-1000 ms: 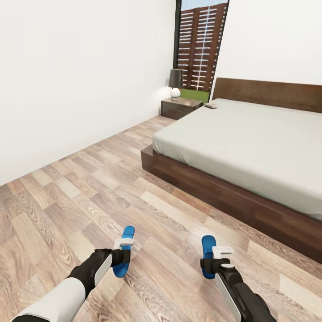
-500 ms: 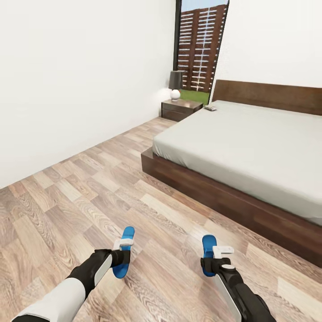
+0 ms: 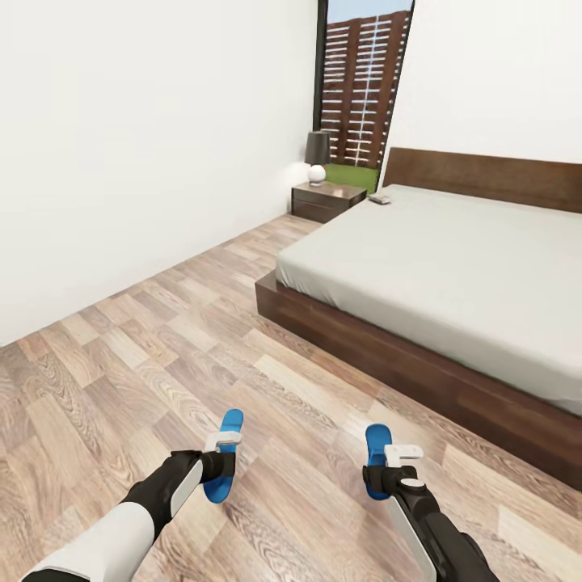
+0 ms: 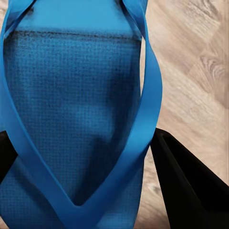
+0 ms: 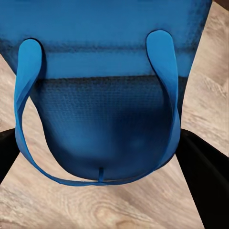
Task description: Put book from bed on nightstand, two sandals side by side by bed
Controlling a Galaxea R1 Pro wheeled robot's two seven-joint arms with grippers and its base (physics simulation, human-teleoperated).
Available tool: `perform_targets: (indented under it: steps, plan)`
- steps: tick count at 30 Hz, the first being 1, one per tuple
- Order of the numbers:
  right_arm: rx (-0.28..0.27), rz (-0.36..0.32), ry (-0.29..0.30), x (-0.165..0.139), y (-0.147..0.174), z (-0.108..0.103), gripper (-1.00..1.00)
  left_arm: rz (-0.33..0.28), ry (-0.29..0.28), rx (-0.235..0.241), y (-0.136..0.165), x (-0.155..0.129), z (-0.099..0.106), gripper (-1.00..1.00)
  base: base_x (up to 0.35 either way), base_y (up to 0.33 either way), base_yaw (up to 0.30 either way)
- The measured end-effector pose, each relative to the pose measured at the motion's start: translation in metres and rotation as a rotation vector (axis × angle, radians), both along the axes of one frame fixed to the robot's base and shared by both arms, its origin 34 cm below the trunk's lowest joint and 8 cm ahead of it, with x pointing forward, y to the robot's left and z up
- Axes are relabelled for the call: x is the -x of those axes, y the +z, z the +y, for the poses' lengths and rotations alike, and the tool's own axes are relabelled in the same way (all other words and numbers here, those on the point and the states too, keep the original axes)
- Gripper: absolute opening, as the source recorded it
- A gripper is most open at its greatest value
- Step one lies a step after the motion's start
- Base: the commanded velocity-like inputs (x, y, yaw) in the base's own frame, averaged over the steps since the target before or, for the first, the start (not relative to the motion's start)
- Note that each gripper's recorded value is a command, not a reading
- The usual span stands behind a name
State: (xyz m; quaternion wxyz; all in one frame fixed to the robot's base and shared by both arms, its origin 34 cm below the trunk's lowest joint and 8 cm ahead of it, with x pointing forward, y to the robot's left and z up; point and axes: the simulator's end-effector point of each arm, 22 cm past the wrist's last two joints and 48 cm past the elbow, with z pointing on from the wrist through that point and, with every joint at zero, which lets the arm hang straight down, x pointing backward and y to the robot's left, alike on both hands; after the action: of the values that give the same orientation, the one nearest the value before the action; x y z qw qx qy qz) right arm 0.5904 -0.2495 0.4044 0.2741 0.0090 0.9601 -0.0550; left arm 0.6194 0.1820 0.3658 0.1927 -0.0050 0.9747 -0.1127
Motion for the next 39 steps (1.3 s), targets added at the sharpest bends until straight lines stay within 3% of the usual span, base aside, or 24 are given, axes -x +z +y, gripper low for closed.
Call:
perform_targets:
  steps: [16, 39]
  plan:
    - [0.002, 0.003, 0.003, -0.004, 0.024, 0.000, -1.00, -0.005, -0.005, -0.004, 0.026, -0.006, 0.000, -1.00, 0.000, 0.000, -0.172]
    - [0.006, 0.003, 0.007, -0.003, 0.024, 0.000, -1.00, -0.026, -0.006, -0.009, 0.029, -0.012, -0.001, -1.00, 0.000, 0.000, -0.010]
